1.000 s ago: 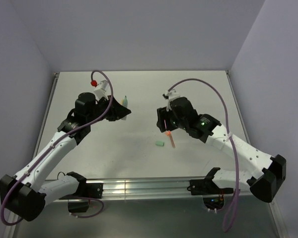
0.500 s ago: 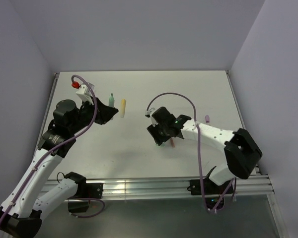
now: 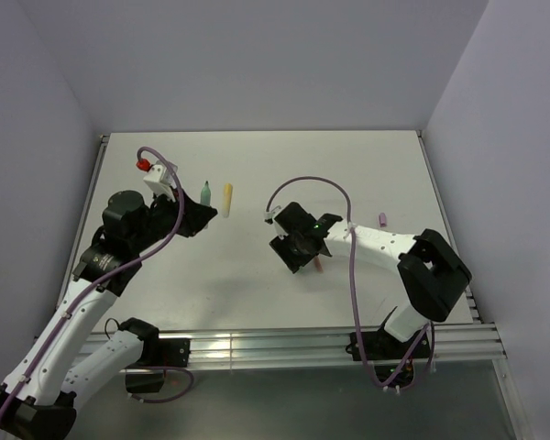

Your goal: Insert the pens into the pen caps

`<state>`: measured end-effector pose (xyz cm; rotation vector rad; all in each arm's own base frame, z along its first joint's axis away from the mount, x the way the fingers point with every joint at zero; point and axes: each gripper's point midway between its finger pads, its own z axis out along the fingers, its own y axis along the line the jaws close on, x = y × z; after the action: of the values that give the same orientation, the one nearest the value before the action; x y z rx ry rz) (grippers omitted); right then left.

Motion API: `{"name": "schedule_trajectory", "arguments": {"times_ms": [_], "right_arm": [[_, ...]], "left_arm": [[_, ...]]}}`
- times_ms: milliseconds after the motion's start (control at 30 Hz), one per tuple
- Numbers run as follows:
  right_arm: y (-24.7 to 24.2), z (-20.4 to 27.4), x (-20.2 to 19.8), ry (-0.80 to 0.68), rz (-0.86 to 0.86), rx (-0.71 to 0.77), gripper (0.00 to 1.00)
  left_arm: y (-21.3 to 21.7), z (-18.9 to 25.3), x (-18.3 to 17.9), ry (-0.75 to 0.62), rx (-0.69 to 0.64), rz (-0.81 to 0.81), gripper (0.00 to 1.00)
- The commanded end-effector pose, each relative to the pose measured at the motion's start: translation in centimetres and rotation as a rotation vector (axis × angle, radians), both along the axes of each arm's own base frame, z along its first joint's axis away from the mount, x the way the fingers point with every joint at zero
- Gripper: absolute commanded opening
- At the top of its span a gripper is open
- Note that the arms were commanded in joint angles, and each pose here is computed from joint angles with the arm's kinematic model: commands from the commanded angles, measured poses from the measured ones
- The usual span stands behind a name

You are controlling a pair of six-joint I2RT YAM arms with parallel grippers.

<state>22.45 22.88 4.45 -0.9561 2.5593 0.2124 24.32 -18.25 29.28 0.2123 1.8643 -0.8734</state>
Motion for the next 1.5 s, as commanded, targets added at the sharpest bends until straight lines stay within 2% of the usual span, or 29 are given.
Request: {"name": "schedule_trajectory", "arguments": {"times_ms": [0, 567, 867, 1267, 1467], "right_arm": [[1.0, 0.8, 1.3, -0.046, 0.016, -0.002, 0.57], [1.6, -1.1, 1.7, -0.018, 0.030, -0.021, 0.57], [1.5, -2.7, 1.6, 0.017, -0.001, -0.036, 0.54], [0.7, -3.7, 0.4, 0.110, -0.129, -0.090, 0.47], [-0.5, -3.8, -0.4, 0.141, -0.235, -0.138, 0.49]], "left_arm": [[0.3, 1.0, 0.4, -0.061, -0.003, 0.012, 0.00], [0.3, 0.5, 0.7, -0.051, 0.003, 0.023, 0.00], [0.4, 0.2, 0.8, -0.042, 0.006, 0.030, 0.00], [0.3, 0.3, 1.0, -0.033, 0.004, 0.028, 0.00], [0.0, 0.0, 1.1, -0.012, -0.001, 0.017, 0.00]]}}
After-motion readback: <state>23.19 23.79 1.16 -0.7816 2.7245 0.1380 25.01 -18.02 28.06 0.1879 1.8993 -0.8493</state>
